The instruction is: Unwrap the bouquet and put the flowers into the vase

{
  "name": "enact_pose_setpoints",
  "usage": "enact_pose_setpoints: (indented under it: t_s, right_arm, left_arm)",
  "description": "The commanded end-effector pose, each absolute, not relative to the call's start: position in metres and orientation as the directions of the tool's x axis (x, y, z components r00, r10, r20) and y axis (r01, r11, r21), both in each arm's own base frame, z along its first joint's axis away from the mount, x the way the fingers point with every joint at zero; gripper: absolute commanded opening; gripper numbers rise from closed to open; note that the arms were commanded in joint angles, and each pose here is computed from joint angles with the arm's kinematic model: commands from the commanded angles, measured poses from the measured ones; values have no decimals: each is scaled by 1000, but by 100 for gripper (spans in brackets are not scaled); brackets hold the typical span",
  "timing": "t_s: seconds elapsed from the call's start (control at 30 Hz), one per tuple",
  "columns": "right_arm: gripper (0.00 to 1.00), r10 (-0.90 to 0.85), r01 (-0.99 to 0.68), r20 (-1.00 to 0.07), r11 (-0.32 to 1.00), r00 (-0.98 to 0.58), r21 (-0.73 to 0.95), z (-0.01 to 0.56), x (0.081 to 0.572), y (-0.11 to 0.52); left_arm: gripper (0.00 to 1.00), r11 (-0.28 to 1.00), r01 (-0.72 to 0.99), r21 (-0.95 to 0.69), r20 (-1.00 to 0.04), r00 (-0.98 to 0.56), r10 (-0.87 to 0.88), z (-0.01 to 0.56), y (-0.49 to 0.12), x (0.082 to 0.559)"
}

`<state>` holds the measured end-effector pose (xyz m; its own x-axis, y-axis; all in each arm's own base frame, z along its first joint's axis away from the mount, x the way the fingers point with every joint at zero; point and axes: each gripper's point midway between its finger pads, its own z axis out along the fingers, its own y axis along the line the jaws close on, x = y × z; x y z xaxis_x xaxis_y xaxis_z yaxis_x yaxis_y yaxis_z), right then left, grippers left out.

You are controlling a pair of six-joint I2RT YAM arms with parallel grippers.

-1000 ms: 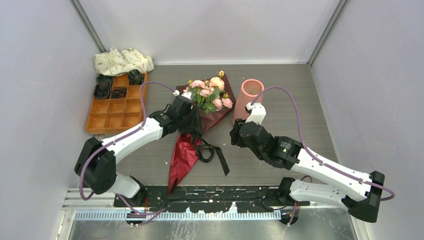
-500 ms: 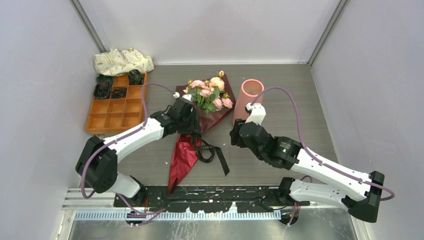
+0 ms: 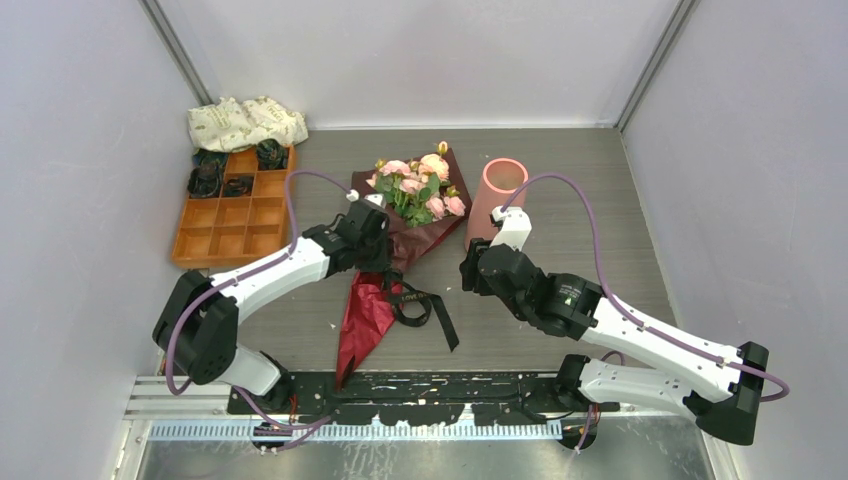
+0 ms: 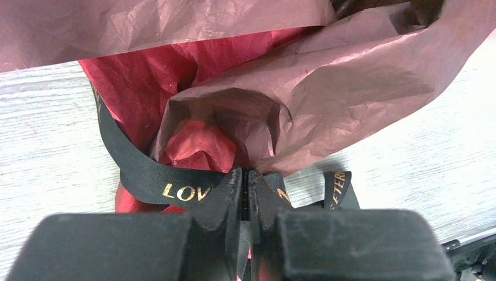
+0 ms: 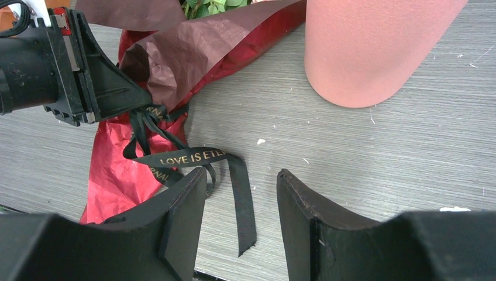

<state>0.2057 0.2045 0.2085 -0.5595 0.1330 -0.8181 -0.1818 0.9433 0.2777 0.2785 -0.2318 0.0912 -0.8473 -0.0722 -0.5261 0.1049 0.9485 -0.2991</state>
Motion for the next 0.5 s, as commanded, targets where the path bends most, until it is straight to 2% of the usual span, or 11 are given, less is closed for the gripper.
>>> enact_pose_setpoints:
  t_s: [0.0, 0.1, 0.47]
  right_arm:
    - [53, 195, -162, -830, 933, -522, 321, 219, 212, 207]
    - [53, 199, -165, -828, 930, -524, 328, 218, 212, 208]
    - [53, 191, -187, -820, 923, -539, 337, 214, 212, 218]
  left_arm:
    - [6, 948, 103, -301, -562, -823, -89, 106, -229, 285]
    - [0, 949, 90, -301, -575, -812, -105, 116, -224, 284]
    - [0, 952, 61, -300, -715, -674, -182, 199, -185, 273]
